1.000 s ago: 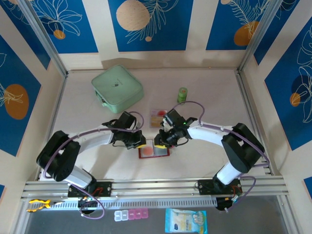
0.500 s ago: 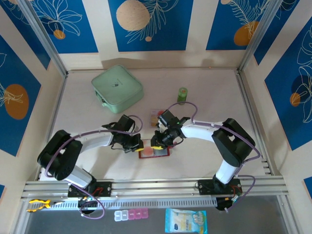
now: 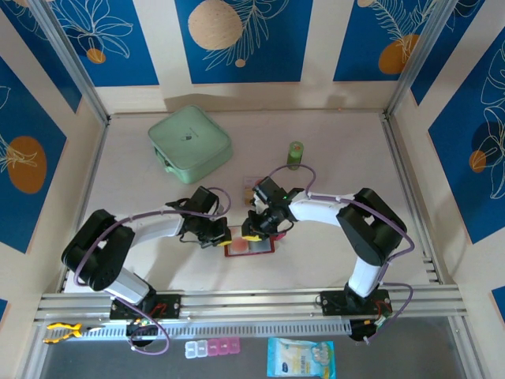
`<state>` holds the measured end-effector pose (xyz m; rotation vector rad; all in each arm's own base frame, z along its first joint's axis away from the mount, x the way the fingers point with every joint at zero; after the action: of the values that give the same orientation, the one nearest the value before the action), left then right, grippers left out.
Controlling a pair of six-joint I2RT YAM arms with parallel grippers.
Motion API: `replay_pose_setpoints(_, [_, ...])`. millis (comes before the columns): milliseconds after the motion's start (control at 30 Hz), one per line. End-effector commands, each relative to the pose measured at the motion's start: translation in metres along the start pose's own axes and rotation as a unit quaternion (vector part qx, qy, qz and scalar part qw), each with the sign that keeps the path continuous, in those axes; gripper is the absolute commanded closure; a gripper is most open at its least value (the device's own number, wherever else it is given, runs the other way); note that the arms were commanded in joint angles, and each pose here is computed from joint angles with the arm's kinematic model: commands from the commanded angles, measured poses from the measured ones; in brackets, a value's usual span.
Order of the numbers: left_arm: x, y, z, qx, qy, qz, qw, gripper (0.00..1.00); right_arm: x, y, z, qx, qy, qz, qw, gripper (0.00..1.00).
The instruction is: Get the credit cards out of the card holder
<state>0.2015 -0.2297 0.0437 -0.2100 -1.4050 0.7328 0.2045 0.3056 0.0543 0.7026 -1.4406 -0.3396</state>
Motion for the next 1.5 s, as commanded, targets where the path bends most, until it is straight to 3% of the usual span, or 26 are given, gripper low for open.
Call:
replay_pose_setpoints(0, [0.0,0.013,0.0,0.003,-0.001,-0.023,1.0,1.0,-0.003,0.005,0.0,0.007,0.01,-0.011,1.0,0.78])
replay_pose_setpoints(433, [-0.001,0.018,-0.001,0.002,-0.001,-0.036,0.999,1.0,-0.009,0.002,-0.002,0.006,0.014,-0.011,1.0,0.78])
replay_pose_setpoints(833, [-0.001,0.018,0.0,0.0,0.0,-0.038,0.999,1.0,-0.012,0.003,-0.002,0.007,0.019,-0.016,1.0,0.84])
replay_pose_setpoints(1467, [0.012,0.011,-0.006,-0.012,-0.027,-0.042,0.999,1.0,0.001,0.005,-0.002,0.015,0.006,-0.002,1.0,0.8])
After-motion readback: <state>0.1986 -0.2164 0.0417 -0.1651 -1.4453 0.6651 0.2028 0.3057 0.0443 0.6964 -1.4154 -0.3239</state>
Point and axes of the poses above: each hand's point on the last joint's axis, 136 mm out from that joint toward the fingers, its own x axis back along the fingers, its own y axis along the line the jaws close on, z = x × y, the point moved 2 cm from there along x, back along the fingers, and after that the axes turned 12 degrees about x, right-handed, at the moved point
